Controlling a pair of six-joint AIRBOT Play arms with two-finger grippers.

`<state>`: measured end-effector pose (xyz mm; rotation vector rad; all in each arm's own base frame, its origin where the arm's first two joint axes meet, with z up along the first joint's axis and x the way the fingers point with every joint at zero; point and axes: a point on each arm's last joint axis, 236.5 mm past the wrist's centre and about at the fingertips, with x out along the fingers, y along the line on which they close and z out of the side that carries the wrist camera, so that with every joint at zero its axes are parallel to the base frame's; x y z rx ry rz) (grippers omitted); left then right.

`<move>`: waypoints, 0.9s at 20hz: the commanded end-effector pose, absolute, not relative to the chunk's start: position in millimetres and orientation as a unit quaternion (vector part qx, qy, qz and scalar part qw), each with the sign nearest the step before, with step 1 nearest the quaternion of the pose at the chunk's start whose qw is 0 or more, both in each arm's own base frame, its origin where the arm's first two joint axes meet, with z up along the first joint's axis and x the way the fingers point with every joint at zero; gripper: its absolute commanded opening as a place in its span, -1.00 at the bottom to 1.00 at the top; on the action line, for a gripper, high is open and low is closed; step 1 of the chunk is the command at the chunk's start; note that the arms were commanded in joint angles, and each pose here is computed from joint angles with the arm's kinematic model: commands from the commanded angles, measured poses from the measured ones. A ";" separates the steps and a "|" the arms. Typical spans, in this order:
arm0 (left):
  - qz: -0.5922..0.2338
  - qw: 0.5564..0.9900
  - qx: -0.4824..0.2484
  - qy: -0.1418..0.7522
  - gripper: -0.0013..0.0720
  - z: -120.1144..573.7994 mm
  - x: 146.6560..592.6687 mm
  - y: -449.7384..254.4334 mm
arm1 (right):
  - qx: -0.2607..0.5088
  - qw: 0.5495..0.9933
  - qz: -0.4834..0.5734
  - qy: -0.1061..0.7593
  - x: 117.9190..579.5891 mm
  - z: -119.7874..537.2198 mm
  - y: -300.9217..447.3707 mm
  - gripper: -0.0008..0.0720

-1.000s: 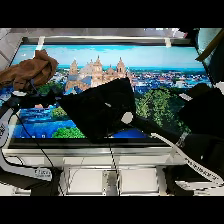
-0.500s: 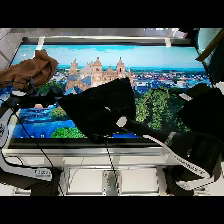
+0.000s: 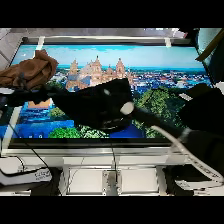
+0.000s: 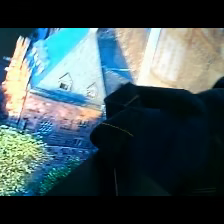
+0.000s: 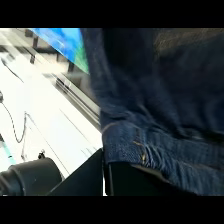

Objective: Fold the clothes and pants, and hang the long-sleeved shirts on hangers.

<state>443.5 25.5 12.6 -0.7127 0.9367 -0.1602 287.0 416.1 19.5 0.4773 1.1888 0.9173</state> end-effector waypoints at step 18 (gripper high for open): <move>-0.184 0.961 -0.035 0.204 -0.87 358.3 279.7 -60.1 | 0.103 0.794 0.478 0.362 245.6 369.0 254.7 -0.96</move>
